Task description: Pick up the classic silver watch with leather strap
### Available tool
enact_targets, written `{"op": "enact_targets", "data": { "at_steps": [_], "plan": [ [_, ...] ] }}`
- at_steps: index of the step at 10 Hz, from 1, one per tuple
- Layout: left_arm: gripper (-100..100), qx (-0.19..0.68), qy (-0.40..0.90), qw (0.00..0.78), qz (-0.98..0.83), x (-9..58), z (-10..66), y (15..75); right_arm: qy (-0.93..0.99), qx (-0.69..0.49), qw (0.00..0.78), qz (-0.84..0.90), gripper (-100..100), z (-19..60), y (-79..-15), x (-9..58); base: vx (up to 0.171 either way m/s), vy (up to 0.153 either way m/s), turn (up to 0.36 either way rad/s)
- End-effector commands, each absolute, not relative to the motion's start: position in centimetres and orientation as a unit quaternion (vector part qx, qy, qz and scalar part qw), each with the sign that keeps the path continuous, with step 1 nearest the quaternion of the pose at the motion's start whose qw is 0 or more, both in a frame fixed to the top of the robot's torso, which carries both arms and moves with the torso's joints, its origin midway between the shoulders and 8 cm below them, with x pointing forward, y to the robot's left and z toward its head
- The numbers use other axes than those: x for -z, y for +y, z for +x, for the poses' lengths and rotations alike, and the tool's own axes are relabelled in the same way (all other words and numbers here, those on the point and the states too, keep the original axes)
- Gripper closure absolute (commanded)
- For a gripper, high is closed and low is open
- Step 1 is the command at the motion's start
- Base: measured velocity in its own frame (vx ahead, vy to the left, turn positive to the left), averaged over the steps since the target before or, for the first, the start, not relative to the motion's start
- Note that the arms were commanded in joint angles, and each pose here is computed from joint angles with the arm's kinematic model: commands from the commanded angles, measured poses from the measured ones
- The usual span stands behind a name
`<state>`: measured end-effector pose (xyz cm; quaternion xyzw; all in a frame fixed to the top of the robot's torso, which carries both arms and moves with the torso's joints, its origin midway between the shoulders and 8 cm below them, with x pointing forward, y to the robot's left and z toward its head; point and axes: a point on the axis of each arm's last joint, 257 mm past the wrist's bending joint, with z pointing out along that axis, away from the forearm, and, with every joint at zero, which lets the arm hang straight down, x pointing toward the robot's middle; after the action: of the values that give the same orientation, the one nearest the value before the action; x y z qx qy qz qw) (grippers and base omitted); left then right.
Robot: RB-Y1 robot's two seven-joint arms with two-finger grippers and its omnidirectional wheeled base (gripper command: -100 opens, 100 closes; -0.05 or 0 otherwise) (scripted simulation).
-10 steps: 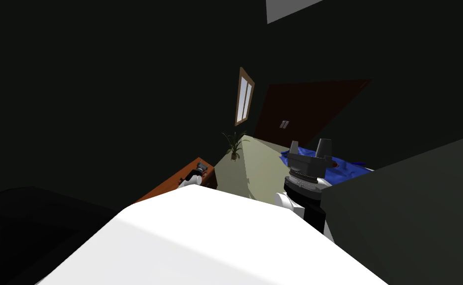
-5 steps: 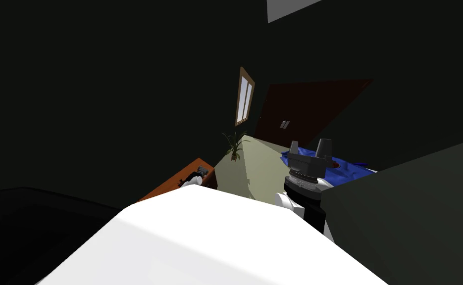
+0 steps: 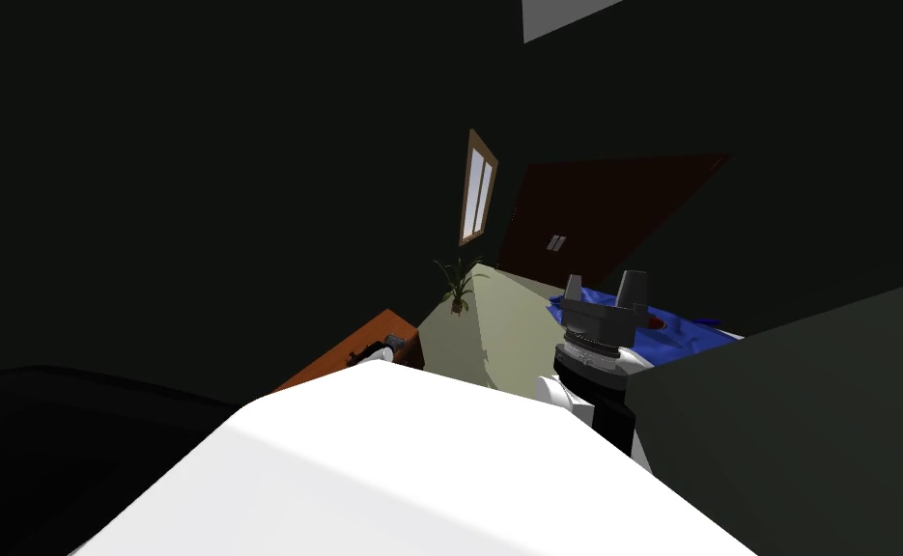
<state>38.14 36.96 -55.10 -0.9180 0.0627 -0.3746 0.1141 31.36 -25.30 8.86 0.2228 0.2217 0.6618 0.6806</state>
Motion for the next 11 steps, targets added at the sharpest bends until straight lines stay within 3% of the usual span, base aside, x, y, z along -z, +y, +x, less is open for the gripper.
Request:
{"op": "enact_targets", "data": {
  "at_steps": [1,4,5,6,10,11],
  "plan": [
    [-100,0.356,0.044,0.096,-0.929,56.5,37.0,36.6,0.222,-0.662,0.681,0.223,0,31.4,-25.3,-8.9,0.021,0.011,0.002],
    [-100,0.353,0.043,0.094,-0.930,56.6,36.9,36.5,0.222,-0.662,0.681,0.223,0,31.4,-25.3,-8.9,0.006,0.002,0.001],
    [0,0.353,0.042,0.093,-0.930,56.6,36.8,36.5,0.222,-0.662,0.681,0.223,0,31.4,-25.3,-8.9,0.000,0.000,0.000],
    [-100,0.353,0.041,0.094,-0.930,57.4,36.2,35.3,0.222,-0.662,0.681,0.223,0,31.4,-25.3,-8.9,0.034,0.047,-0.015],
    [-100,0.352,0.040,0.093,-0.930,58.1,35.5,33.9,0.222,-0.662,0.681,0.223,0,31.4,-25.3,-8.9,0.049,0.051,-0.014],
    [100,0.353,0.040,0.094,-0.930,58.1,35.5,33.9,0.222,-0.662,0.681,0.223,0,31.4,-25.3,-8.9,0.000,0.000,0.000]
  ]
}}
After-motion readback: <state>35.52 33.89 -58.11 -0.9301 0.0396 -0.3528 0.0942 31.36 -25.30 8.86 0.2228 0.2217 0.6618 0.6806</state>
